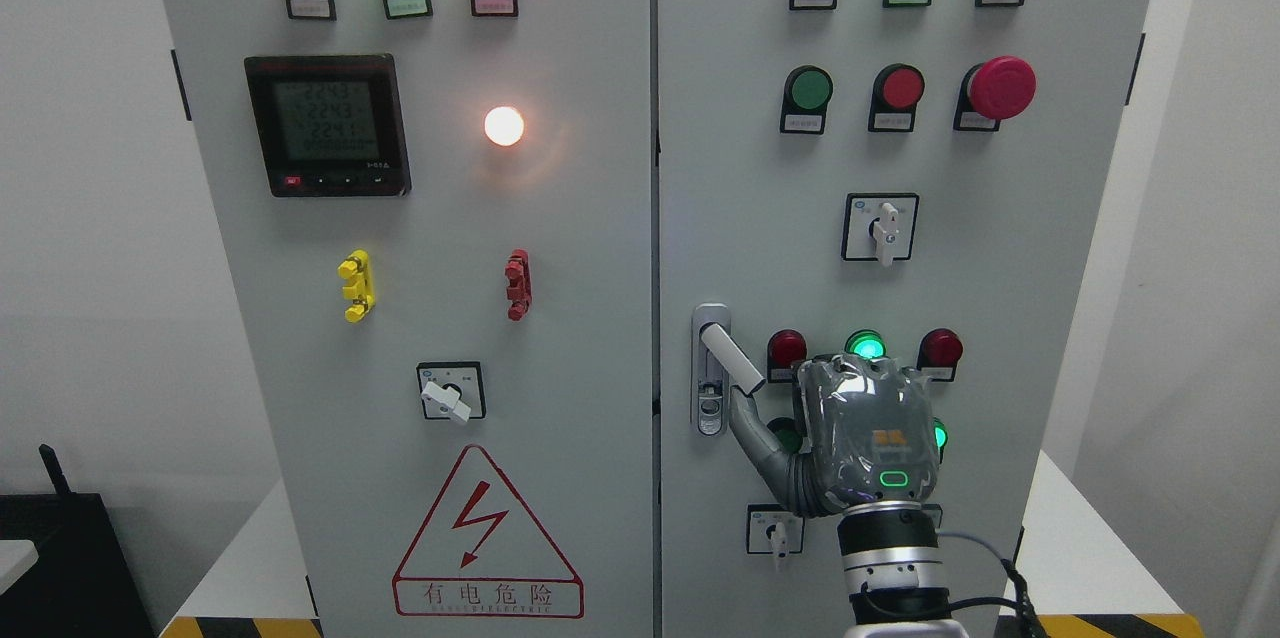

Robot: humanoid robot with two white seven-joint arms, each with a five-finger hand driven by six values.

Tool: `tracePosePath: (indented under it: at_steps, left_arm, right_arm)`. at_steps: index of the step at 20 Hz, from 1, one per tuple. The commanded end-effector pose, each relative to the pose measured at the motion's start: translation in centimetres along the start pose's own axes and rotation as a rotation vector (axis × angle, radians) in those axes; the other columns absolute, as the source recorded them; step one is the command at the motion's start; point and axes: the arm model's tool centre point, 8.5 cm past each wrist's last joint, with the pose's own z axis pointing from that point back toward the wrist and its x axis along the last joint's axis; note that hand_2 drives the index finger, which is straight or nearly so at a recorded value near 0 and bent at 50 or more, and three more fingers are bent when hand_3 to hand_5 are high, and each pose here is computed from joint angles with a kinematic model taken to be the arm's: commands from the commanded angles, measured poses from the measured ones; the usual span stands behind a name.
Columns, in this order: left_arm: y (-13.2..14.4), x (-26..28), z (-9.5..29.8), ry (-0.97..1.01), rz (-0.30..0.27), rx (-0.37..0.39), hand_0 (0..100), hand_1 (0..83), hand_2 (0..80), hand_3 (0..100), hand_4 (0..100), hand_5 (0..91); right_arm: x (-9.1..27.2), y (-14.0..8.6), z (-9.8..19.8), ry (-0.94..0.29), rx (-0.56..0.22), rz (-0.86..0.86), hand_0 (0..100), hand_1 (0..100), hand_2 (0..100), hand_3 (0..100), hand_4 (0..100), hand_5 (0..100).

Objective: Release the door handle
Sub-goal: 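Pull the handle's lower end out from the door with the right hand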

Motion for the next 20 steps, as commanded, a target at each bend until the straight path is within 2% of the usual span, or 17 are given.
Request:
tracePosePath:
  at_steps: [1, 20]
  left_arm:
    - [0.07, -0.57, 0.10, 0.014, 0.013, 0.004, 12, 38.9, 0.0, 0, 0, 0.0]
    - [0.07, -0.59, 0.10, 0.016, 0.013, 0.004, 12, 38.9, 0.0, 0, 0, 0.0]
  right_arm:
    - [-0.45, -0.18, -0.06, 0.009, -0.005, 0.004, 42, 15, 95, 100, 100, 96]
    - [-0.92, -0.60, -0.37, 0.021, -0.017, 0.006, 43, 15, 95, 100, 100, 96]
